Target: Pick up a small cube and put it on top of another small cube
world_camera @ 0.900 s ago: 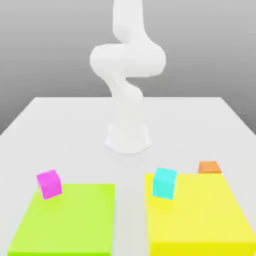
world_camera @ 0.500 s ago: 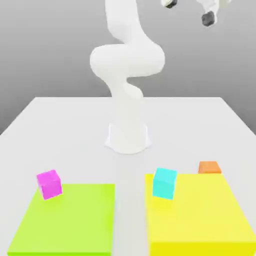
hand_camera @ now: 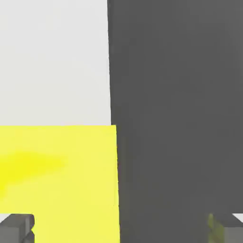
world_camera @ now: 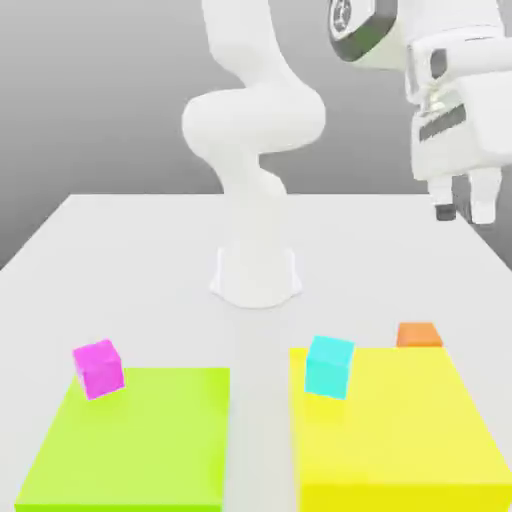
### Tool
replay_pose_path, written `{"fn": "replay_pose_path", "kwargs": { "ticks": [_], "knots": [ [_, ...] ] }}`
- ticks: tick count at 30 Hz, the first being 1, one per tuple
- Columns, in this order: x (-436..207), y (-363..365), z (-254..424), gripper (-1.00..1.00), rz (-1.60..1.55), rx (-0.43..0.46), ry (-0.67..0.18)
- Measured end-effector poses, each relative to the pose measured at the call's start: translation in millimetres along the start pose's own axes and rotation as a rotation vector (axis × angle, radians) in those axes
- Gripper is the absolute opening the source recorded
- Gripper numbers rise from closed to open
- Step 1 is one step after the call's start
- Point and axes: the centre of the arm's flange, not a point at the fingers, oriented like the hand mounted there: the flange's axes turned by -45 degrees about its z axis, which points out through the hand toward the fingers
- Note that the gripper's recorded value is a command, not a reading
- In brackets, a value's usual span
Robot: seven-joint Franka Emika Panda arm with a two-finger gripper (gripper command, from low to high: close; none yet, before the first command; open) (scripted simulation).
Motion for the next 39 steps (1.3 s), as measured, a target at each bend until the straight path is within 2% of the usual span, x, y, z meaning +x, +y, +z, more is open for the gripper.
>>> {"fn": "replay_pose_path", "kwargs": {
  "ticks": [12, 24, 37, 38, 39],
  "knots": [
    [51, -94, 88, 0.0, -0.689, 0.172, 0.063],
    [77, -208, 142, 0.0, -1.363, 0.312, 0.211],
    [75, -234, 204, 0.0, -1.397, 0.318, 0.222],
    [74, -236, 207, -1.0, -1.397, 0.319, 0.222],
    [74, -236, 207, -1.0, -1.397, 0.319, 0.222]
  ]
}}
